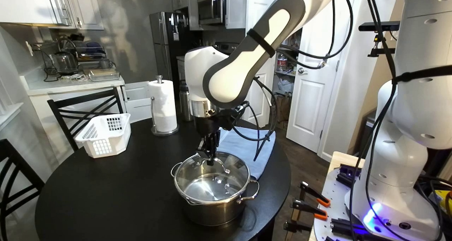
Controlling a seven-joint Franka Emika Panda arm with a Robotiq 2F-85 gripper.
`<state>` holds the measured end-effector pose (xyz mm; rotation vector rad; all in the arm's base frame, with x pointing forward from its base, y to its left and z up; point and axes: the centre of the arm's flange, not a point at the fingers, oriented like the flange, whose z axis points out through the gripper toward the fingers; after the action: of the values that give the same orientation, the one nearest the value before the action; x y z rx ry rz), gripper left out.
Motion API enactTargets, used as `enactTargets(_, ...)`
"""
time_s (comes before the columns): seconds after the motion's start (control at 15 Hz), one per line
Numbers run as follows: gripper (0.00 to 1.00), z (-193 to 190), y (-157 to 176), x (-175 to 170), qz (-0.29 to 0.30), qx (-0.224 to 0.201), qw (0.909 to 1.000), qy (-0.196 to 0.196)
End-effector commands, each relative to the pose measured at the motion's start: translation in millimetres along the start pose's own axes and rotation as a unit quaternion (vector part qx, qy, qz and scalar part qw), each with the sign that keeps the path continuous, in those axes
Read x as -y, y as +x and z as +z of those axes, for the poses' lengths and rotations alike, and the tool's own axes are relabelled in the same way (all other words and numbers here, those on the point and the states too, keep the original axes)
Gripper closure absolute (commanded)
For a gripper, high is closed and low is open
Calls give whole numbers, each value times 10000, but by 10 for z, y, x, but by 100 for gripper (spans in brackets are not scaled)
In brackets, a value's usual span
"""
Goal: Take the lid off of the pot
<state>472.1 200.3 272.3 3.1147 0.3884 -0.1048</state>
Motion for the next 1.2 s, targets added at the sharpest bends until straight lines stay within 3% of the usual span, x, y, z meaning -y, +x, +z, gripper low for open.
enactTargets(0.0,96,-397,-386,195,-242,93,9997,-20)
enactTargets(0.33,96,-1039,-723,278,-276,509,9970,-513)
enactTargets(0.53,96,-1285,-689,49,-165,755,9957,-520)
enactTargets(0.8,96,-1318,-543,-531,331,646,9965,-423)
enactTargets(1.13,96,-1191,-534,-1552,1307,45,9914,-79)
